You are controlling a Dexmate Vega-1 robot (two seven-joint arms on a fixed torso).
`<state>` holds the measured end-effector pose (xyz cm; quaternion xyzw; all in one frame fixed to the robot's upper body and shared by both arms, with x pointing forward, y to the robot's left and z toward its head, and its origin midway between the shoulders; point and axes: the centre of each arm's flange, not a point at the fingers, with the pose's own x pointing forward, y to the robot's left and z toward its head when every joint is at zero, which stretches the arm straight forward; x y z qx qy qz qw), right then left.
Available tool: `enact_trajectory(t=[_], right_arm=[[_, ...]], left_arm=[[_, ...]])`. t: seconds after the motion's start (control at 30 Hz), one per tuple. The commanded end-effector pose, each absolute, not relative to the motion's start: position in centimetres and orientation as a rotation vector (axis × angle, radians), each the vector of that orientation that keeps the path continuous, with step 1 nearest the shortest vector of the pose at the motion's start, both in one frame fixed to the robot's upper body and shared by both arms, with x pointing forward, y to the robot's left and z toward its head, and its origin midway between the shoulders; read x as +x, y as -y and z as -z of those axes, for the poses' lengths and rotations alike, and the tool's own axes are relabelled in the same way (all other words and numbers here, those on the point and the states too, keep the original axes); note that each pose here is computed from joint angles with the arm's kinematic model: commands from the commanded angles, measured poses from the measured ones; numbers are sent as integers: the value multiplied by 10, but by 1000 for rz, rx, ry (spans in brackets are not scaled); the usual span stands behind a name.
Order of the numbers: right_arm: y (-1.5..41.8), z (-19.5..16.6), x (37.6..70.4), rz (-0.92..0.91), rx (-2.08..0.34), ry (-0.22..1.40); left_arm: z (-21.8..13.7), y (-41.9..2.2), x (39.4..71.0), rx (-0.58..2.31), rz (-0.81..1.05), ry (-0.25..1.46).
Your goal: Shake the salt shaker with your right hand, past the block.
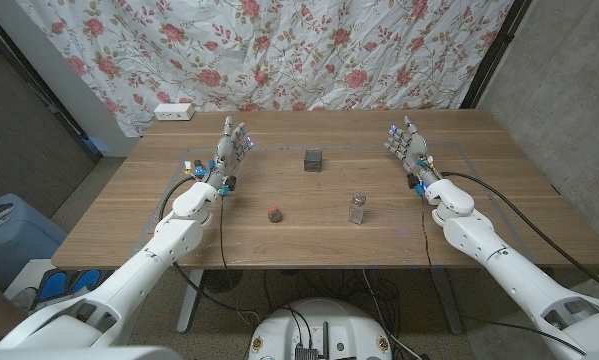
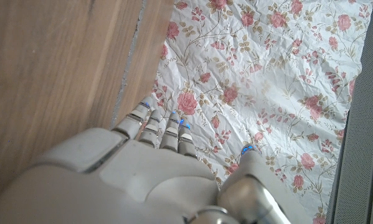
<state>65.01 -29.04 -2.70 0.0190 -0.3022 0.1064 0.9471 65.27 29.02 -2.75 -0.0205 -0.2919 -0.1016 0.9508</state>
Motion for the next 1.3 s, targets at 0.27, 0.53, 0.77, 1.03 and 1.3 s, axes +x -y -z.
enact_trajectory(t=[0.27, 0.53, 0.77, 1.03, 1.3], right_arm=[[291, 37, 631, -232, -28, 657], [292, 35, 619, -232, -102, 692], [295, 37, 608, -252, -160, 706], [298, 44, 597, -276, -195, 726], [296, 50, 585, -275, -262, 744]], left_arm=[[27, -290, 653, -42, 207, 593], [27, -290, 653, -42, 206, 593], [27, -290, 653, -42, 207, 593], [27, -290, 653, -42, 207, 593], [27, -290, 653, -42, 207, 593]])
